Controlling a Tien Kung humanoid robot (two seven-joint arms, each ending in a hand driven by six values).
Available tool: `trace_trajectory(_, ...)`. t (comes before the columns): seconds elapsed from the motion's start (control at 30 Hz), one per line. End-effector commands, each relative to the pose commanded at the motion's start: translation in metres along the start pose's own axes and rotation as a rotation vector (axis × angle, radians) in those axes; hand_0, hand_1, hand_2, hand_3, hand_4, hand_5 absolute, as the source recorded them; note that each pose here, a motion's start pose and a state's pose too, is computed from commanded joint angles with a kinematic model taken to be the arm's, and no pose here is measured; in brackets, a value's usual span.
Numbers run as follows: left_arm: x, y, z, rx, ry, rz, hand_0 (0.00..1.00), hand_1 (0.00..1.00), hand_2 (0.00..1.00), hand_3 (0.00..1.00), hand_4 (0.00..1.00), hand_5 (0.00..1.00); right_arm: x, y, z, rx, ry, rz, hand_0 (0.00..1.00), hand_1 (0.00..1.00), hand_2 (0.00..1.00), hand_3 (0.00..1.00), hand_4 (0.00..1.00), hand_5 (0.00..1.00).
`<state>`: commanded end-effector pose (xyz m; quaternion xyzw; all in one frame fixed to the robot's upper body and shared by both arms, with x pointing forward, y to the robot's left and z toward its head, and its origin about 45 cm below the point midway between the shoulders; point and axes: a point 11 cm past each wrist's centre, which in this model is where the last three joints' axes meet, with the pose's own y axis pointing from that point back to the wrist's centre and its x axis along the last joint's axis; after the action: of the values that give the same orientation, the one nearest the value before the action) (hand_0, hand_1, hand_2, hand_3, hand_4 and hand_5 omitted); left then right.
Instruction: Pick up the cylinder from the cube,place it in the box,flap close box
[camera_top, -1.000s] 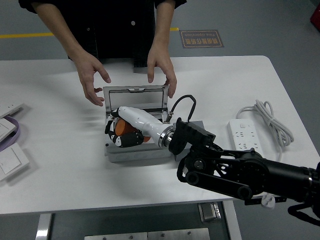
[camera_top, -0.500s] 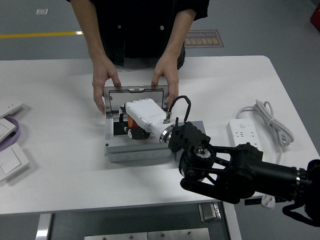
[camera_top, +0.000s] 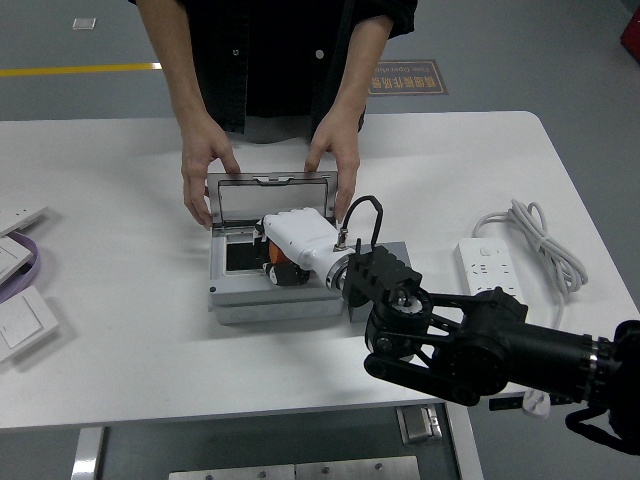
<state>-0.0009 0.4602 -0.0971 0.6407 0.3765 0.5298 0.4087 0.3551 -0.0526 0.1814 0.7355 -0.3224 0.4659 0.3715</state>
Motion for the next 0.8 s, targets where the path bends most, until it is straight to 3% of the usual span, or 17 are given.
trace_trajectory(0.03,0.000,0.000,0.000,0.000,0.000,0.000,0.596,0.593,0.577,0.626,0.694,0.251,0.000,0.000,-0.001,0.003,0.000,0.002,0.795,0.671,0.655,0.667,0.436,0.222)
trace_trajectory(0.07,0.000,0.000,0.000,-0.001,-0.001,-0.001,0.596,0.593,0.576,0.625,0.693,0.251,0.001,0.000,-0.001,0.005,0.000,0.004,0.875,0.735,0.716,0.736,0.661,0.300)
trace_trajectory(0.23,0.000,0.000,0.001,-0.002,0.000,-0.001,0.596,0.593,0.576,0.625,0.693,0.251,0.003,0.001,-0.003,0.017,-0.020,0.014,0.875,0.735,0.716,0.736,0.661,0.300)
trace_trajectory(0.27,0.000,0.000,0.001,-0.003,0.000,-0.001,0.596,0.593,0.576,0.626,0.693,0.249,0.003,0.001,-0.002,0.018,-0.028,0.014,0.895,0.739,0.718,0.786,0.764,0.335)
trace_trajectory(0.6,-0.001,0.000,0.002,-0.008,-0.002,-0.002,0.596,0.593,0.576,0.624,0.692,0.249,0.003,0.004,0.002,0.025,-0.163,0.011,0.895,0.738,0.715,0.788,0.778,0.347)
trace_trajectory(0.8,-0.003,0.000,0.002,-0.011,0.002,-0.005,0.595,0.593,0.576,0.624,0.692,0.251,0.024,0.018,0.002,0.076,-0.385,0.052,0.890,0.730,0.704,0.784,0.811,0.360)
